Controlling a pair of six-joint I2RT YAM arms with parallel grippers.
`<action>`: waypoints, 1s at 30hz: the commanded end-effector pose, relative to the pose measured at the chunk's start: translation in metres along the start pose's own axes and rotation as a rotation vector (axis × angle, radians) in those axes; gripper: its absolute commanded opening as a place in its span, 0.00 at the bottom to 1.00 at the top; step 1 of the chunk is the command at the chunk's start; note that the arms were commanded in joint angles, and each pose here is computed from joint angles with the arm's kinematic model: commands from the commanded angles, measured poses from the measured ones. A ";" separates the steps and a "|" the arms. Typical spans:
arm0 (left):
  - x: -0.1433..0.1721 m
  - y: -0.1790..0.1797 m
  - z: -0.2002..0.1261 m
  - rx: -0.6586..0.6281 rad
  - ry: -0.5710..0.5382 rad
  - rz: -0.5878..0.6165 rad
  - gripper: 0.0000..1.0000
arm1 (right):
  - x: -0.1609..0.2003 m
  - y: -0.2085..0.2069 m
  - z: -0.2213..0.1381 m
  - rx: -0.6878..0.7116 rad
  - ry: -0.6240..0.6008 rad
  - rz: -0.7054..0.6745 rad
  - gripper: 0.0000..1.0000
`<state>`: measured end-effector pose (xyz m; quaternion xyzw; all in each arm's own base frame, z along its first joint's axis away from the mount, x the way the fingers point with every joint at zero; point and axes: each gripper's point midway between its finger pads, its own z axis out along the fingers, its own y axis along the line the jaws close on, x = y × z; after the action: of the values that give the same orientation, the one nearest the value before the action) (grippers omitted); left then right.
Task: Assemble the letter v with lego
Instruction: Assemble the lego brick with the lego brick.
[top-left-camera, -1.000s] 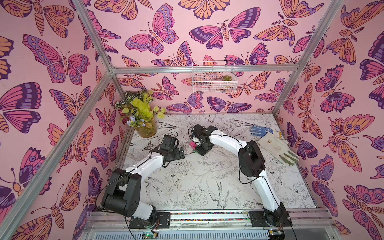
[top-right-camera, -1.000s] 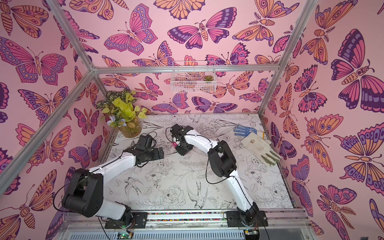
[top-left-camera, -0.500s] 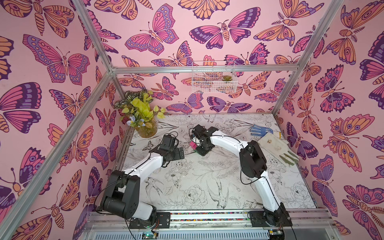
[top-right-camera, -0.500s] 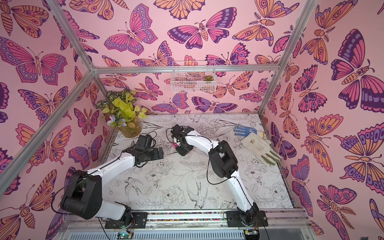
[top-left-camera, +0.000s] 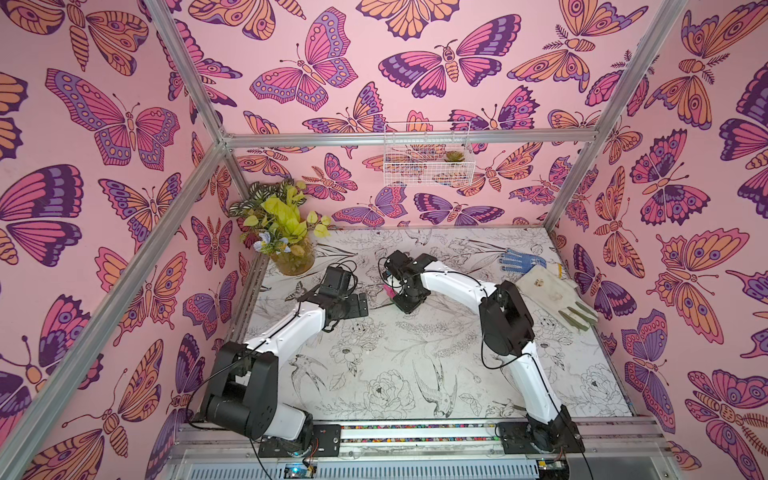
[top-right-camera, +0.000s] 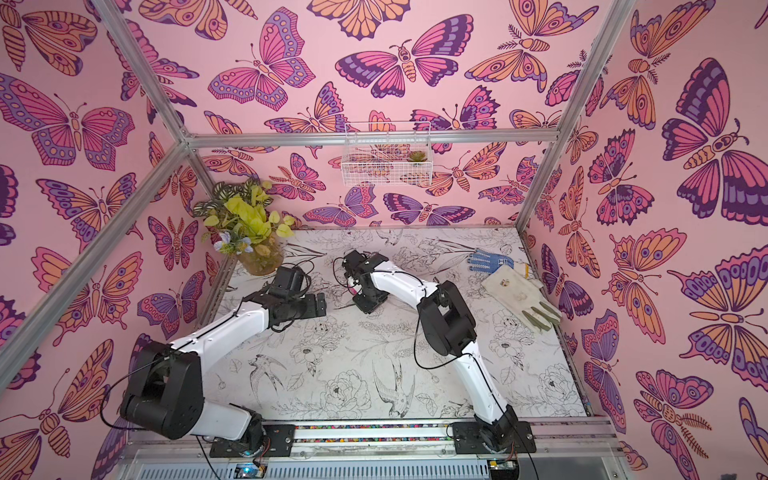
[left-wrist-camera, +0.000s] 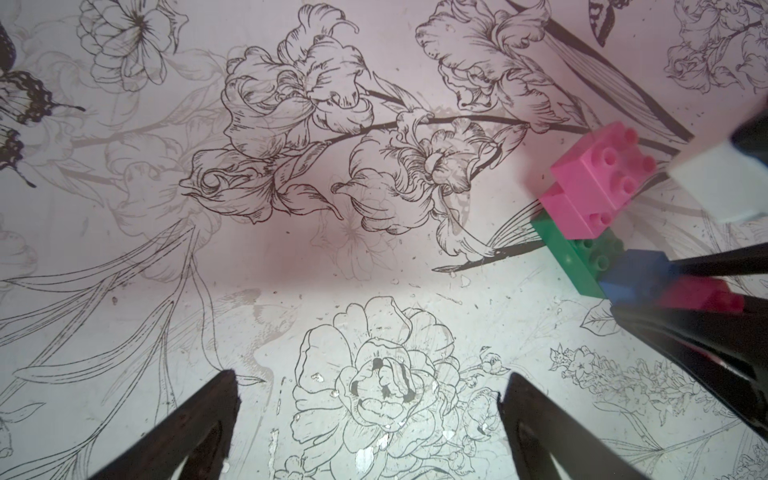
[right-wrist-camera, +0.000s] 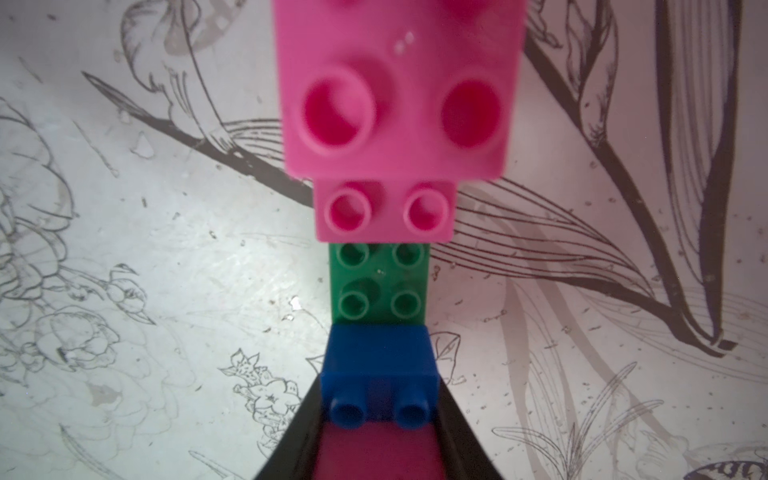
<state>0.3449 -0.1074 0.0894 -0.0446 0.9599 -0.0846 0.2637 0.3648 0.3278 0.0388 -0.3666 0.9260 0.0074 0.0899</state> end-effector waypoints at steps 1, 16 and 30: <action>-0.005 0.004 -0.009 -0.020 -0.013 0.015 1.00 | 0.027 -0.001 0.005 0.005 0.109 -0.010 0.00; -0.007 0.004 -0.014 -0.019 -0.022 0.023 1.00 | 0.028 0.007 0.013 -0.024 0.160 0.055 0.00; -0.007 0.004 -0.012 -0.022 -0.018 0.026 1.00 | 0.027 0.013 0.021 -0.036 0.185 0.083 0.00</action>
<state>0.3419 -0.1049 0.0942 -0.0371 0.9602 -0.0785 0.2656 0.3548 0.3225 0.0387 -0.3351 0.9414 -0.0019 0.0391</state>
